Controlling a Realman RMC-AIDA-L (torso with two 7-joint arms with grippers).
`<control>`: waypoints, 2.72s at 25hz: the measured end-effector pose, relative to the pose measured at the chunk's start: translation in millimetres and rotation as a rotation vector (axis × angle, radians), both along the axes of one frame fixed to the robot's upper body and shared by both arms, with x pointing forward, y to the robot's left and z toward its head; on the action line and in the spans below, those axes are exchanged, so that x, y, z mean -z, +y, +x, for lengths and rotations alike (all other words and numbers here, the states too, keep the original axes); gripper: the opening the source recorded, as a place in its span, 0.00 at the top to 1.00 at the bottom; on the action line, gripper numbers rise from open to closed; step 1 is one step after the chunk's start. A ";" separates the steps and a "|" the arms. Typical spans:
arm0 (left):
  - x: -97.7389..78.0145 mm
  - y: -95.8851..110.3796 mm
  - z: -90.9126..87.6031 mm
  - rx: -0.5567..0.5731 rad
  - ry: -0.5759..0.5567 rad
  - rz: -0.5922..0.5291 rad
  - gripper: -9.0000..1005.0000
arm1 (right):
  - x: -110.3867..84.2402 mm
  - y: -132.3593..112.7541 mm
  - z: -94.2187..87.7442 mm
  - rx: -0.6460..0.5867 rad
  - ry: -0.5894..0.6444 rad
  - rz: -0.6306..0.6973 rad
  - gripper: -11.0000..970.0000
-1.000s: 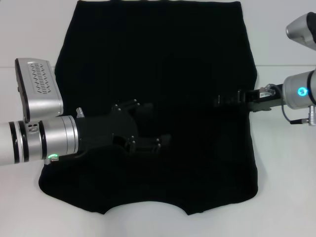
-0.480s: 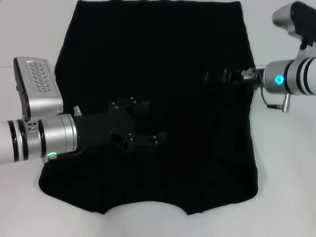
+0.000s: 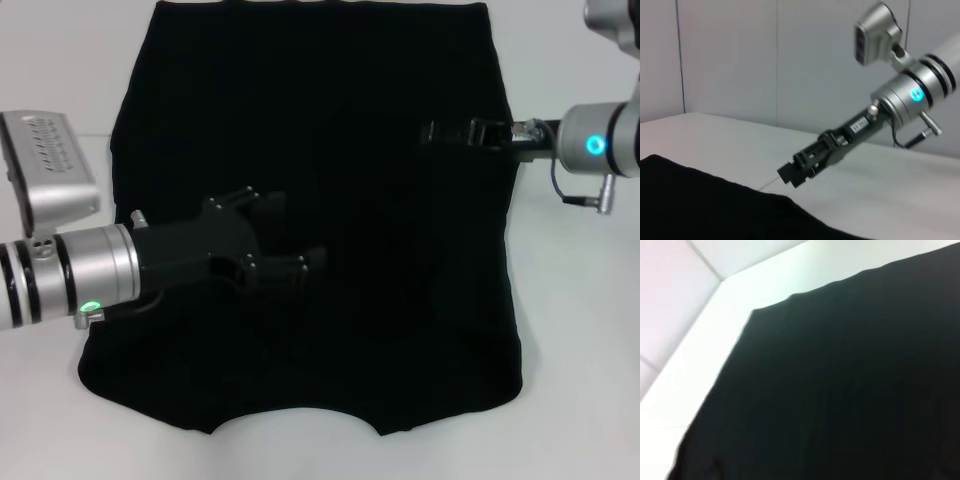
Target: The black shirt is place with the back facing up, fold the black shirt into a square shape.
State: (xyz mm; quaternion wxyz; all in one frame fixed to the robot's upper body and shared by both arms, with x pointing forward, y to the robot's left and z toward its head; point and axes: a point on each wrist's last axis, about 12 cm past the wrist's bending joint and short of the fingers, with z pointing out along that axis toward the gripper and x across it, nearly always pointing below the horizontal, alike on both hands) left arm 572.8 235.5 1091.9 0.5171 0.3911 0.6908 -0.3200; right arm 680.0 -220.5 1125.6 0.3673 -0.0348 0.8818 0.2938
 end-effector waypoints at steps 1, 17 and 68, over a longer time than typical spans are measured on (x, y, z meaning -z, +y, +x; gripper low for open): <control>-1.8 2.2 -1.3 0.001 0.014 -0.018 0.05 | 0.6 -2.2 -3.4 -0.021 -0.004 0.017 0.05; -12.4 84.0 -43.6 -0.187 0.232 0.003 0.06 | 2.8 -34.2 -50.6 -0.278 -0.094 0.168 0.06; 8.1 123.2 -46.0 -0.504 0.828 0.110 0.05 | -6.0 -24.5 -37.4 -0.255 -0.123 0.153 0.09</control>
